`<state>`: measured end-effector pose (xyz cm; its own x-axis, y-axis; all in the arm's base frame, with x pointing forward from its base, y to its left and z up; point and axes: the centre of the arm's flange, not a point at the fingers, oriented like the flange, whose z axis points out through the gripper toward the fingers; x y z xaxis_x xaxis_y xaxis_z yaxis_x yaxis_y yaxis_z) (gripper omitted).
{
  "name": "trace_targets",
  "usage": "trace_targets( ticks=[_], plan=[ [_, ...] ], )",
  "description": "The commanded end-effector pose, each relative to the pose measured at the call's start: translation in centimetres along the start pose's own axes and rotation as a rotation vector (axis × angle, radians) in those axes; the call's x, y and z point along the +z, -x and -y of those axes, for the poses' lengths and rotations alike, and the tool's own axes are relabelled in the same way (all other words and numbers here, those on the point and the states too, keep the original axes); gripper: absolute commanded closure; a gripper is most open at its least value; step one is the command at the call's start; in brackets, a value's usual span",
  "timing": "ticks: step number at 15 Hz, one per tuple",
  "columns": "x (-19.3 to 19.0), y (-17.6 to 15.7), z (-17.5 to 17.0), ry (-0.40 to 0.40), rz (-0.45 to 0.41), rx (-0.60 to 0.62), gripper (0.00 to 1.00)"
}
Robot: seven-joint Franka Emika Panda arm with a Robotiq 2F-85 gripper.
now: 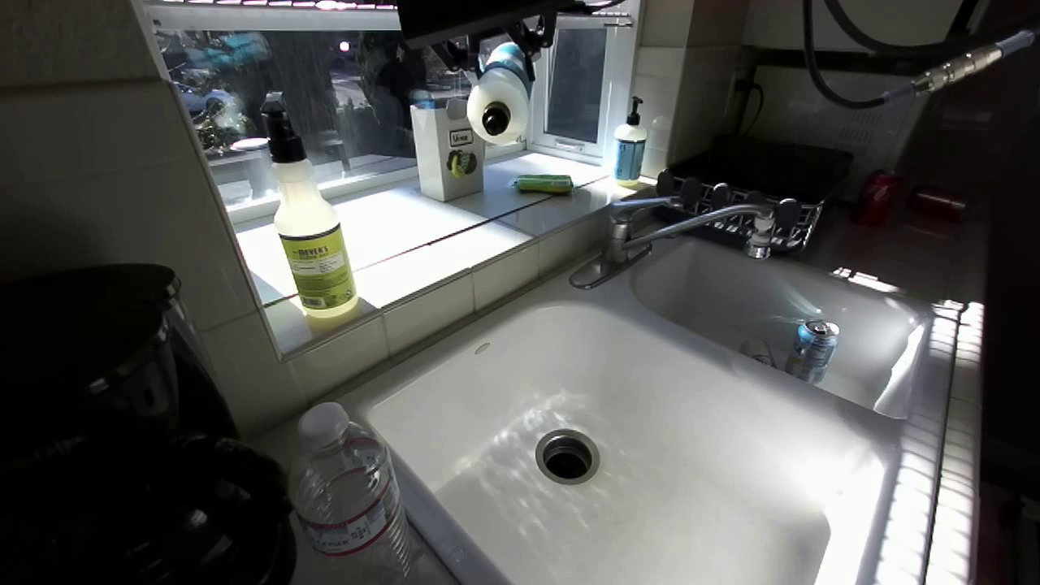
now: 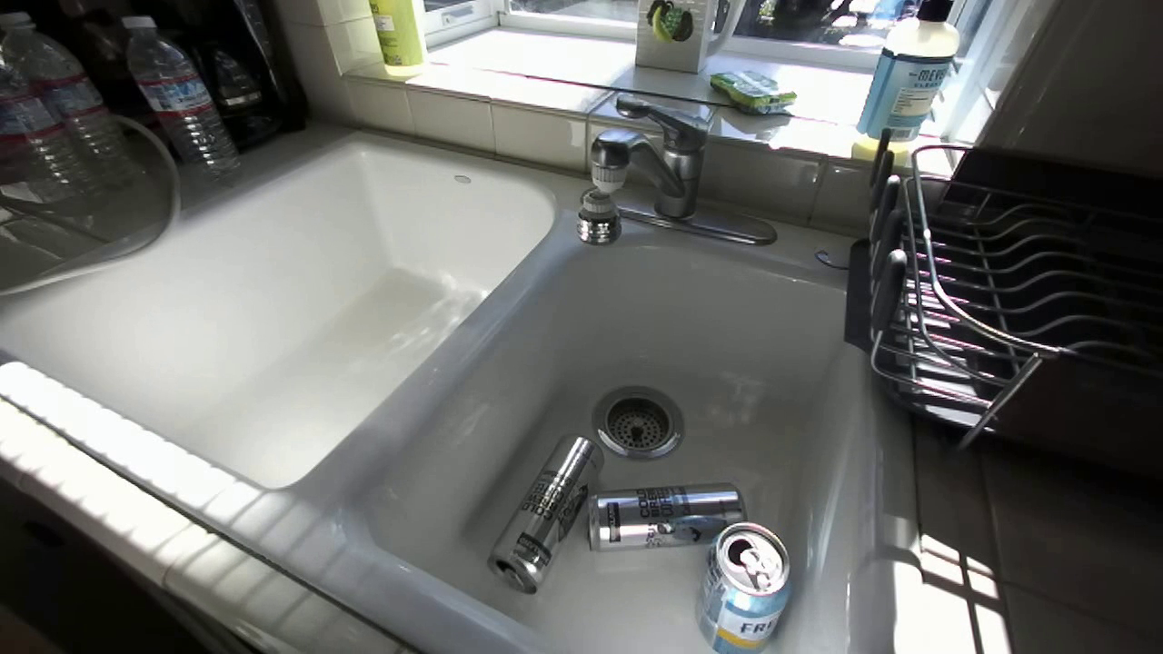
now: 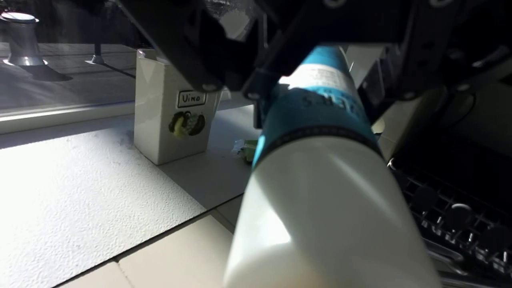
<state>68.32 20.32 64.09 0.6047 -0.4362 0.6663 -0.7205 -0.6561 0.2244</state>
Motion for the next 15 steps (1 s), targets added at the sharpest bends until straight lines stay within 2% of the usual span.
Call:
trace_targets(
  ticks=[1, 8, 15],
  plan=[
    [-1.0, 0.9, -2.0, 0.061, -0.064, -0.075, 0.69],
    [-3.3, 2.5, -2.6, 0.125, -0.192, -0.128, 0.69],
    [-3.4, 4.0, -2.7, 0.209, -0.292, -0.14, 0.69]
  ],
)
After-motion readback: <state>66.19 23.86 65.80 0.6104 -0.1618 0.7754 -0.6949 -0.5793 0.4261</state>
